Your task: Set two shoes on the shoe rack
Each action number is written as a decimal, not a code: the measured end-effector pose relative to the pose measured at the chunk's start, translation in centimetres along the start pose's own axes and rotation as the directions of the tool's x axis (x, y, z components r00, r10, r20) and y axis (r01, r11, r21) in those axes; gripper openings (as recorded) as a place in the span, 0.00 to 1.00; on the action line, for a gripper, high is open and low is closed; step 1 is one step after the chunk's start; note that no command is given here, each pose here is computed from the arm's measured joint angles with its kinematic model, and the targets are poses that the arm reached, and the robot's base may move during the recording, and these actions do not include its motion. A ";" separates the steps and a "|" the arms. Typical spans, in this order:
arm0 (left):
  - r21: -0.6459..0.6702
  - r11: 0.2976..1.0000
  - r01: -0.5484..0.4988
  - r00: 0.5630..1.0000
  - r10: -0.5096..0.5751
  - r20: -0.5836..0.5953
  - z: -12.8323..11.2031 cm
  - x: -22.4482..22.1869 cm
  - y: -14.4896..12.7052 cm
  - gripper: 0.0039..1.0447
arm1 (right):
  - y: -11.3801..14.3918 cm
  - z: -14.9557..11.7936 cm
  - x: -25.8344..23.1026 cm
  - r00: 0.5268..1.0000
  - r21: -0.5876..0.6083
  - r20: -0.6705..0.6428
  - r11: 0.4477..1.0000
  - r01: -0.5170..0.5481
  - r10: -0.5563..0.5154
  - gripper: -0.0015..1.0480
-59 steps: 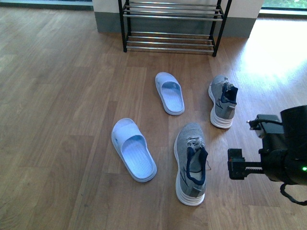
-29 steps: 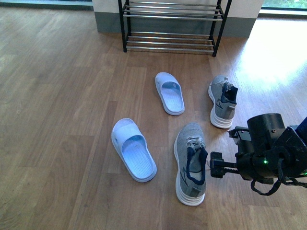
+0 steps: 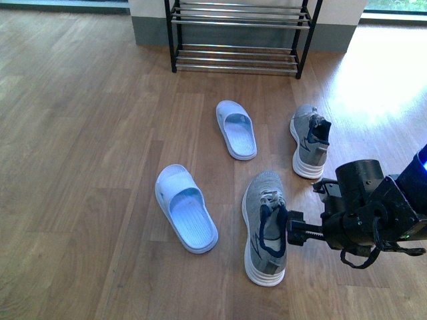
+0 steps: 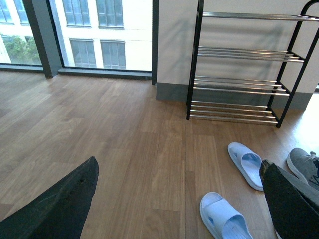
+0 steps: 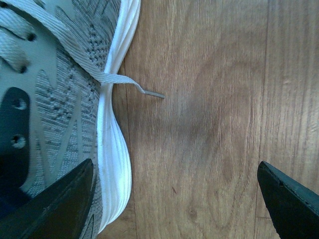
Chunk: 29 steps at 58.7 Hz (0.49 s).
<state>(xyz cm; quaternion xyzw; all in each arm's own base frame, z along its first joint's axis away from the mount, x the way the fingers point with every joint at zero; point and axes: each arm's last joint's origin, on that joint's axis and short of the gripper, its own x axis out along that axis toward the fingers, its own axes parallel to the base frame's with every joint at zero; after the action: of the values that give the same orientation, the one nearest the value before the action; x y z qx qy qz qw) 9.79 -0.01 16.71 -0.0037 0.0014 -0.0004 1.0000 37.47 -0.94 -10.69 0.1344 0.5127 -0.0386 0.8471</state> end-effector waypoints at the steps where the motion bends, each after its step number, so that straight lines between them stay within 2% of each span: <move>1: 0.000 1.000 0.000 1.000 0.000 0.000 0.0 0.0 0.0 0.91 | 0.0 0.0 -0.2 1.000 0.000 0.003 1.000 -0.005 0.005 0.91; 14: 0.000 1.000 0.000 1.000 0.000 0.000 0.0 0.0 0.0 0.91 | 1.5 0.4 -4.1 0.991 0.001 0.062 0.993 -0.120 0.120 0.91; 29: 0.000 1.000 0.000 1.000 0.000 0.000 0.0 0.0 0.0 0.91 | 2.7 -1.4 -2.5 0.990 -0.012 -0.012 0.990 -0.139 0.139 0.91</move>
<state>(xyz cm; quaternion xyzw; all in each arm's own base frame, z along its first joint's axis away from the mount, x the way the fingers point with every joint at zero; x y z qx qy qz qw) 9.79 -0.01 16.71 -0.0037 0.0014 -0.0006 1.0000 35.67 1.89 -8.60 0.1648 0.5069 0.0245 0.8457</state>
